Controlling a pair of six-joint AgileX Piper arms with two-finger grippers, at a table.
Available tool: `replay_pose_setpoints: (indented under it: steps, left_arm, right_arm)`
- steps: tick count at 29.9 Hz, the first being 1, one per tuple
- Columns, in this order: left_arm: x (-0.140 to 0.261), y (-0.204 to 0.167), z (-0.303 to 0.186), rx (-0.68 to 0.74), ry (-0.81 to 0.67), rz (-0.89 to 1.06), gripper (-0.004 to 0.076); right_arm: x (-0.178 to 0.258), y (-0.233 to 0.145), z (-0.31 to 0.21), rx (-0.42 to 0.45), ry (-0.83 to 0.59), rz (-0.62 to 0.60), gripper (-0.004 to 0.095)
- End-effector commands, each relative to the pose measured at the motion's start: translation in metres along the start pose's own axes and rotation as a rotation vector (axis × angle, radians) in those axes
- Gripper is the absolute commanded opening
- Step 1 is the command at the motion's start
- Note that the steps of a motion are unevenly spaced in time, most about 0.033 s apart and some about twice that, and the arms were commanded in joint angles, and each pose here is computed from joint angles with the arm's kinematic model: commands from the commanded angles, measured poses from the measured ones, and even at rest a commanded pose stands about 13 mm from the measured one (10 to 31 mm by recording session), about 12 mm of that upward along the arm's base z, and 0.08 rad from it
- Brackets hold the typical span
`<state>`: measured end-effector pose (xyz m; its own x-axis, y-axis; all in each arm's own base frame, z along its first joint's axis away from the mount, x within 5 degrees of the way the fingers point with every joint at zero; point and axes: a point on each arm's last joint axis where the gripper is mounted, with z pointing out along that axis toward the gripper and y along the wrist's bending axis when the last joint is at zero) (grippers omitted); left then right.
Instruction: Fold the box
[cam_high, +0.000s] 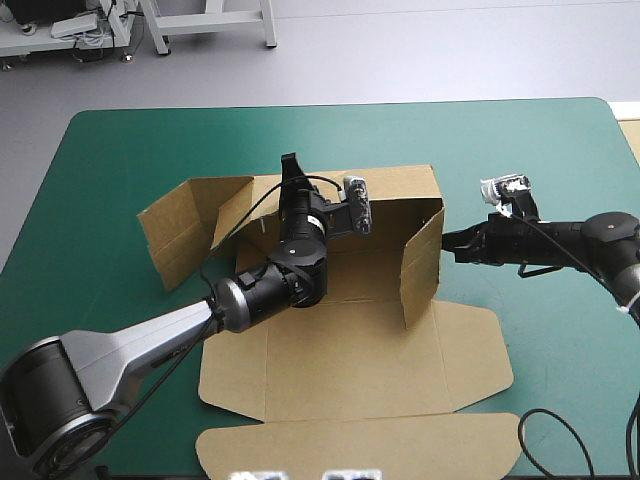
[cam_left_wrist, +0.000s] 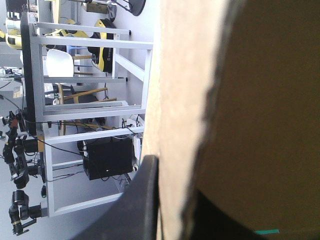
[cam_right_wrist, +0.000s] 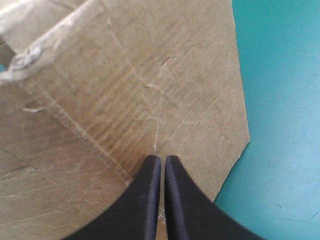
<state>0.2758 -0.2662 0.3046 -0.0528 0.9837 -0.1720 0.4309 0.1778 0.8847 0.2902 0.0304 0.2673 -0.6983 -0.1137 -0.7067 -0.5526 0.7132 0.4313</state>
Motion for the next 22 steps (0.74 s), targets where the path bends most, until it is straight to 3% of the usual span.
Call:
replay_pose_setpoints:
  steps: [1,4,6,11,17,22]
  left_arm:
    - [-0.004,0.014,-0.011,-0.021,-0.050,-0.068,-0.0009]
    - [-0.004,0.014,-0.011,-0.026,-0.051,-0.063,-0.0009]
    - [-0.004,0.014,-0.011,-0.027,-0.051,-0.062,-0.0009]
    - [-0.004,0.014,-0.011,-0.028,-0.051,-0.062,-0.0009]
    - [-0.004,0.015,-0.011,-0.029,-0.055,-0.060,-0.0009]
    - [-0.004,0.016,-0.013,-0.030,-0.055,-0.068,-0.0009]
  right_arm:
    - [-0.012,0.017,-0.014,-0.032,-0.064,-0.062,0.0195]
    - [-0.014,0.022,-0.018,-0.049,-0.061,-0.150,0.0392]
    - [-0.012,0.026,-0.020,-0.065,-0.042,-0.202,0.0448]
    - [-0.012,0.035,-0.026,-0.084,-0.034,-0.251,0.0446]
    - [-0.018,0.030,-0.029,0.019,-0.091,-0.293,0.0445]
    - [-0.019,0.030,-0.003,0.028,-0.072,-0.342,0.0445]
